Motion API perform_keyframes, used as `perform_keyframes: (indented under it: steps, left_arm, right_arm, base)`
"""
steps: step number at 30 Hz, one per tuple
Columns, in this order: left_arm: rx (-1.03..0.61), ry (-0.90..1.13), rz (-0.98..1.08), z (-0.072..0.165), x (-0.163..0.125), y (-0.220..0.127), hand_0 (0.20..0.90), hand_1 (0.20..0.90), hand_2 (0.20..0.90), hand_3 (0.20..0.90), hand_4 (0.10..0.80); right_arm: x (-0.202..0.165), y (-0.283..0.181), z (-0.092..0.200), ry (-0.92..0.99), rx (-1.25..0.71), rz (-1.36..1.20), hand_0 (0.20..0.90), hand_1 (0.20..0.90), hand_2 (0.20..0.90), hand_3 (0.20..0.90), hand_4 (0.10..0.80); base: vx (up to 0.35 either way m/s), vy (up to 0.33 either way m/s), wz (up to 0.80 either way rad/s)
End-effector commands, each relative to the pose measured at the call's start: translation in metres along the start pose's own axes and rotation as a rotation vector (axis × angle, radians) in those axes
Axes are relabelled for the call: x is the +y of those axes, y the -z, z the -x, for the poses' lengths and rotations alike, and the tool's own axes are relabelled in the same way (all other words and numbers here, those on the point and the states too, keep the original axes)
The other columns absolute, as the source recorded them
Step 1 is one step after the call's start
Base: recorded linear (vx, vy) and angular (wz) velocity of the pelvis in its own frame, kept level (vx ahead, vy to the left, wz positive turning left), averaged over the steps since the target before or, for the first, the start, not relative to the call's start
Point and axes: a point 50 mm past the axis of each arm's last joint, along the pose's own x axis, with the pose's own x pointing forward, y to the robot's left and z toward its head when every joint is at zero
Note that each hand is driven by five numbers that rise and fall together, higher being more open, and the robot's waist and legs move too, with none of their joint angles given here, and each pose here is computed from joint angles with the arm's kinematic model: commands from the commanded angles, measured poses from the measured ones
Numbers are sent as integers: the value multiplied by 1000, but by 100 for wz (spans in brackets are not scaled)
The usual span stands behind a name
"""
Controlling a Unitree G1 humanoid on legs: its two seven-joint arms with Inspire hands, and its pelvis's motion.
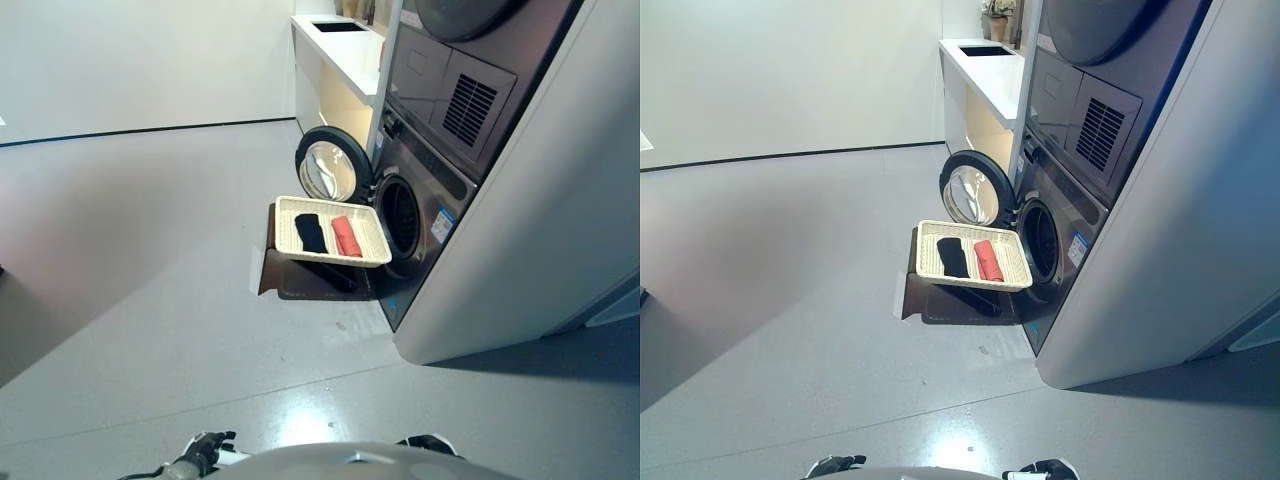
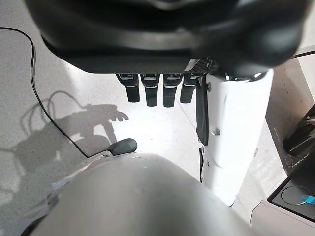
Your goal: Pick up the clothes and place them into the washing machine
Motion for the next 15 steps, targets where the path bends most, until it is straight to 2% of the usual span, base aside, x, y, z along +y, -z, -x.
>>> perform_keyframes:
  steps: [1,7,15]
  left_arm:
    - [-63,6,1,-4,-1,-26,900,900,900,900,800]
    - [-46,-2,43,-4,0,-22,900,900,900,900,800]
    - [-60,-12,3,-4,3,-28,900,900,900,900,800]
  right_arm:
    - [-14,-15,-1,22,-27,57,900,900,900,900,800]
    - [-14,-15,-1,22,-23,55,900,900,900,900,800]
    - [-15,-22,-2,26,-39,58,900,900,900,900,800]
  base:
    - [0,0,0]
    - [0,0,0]
    - [26,33,-1]
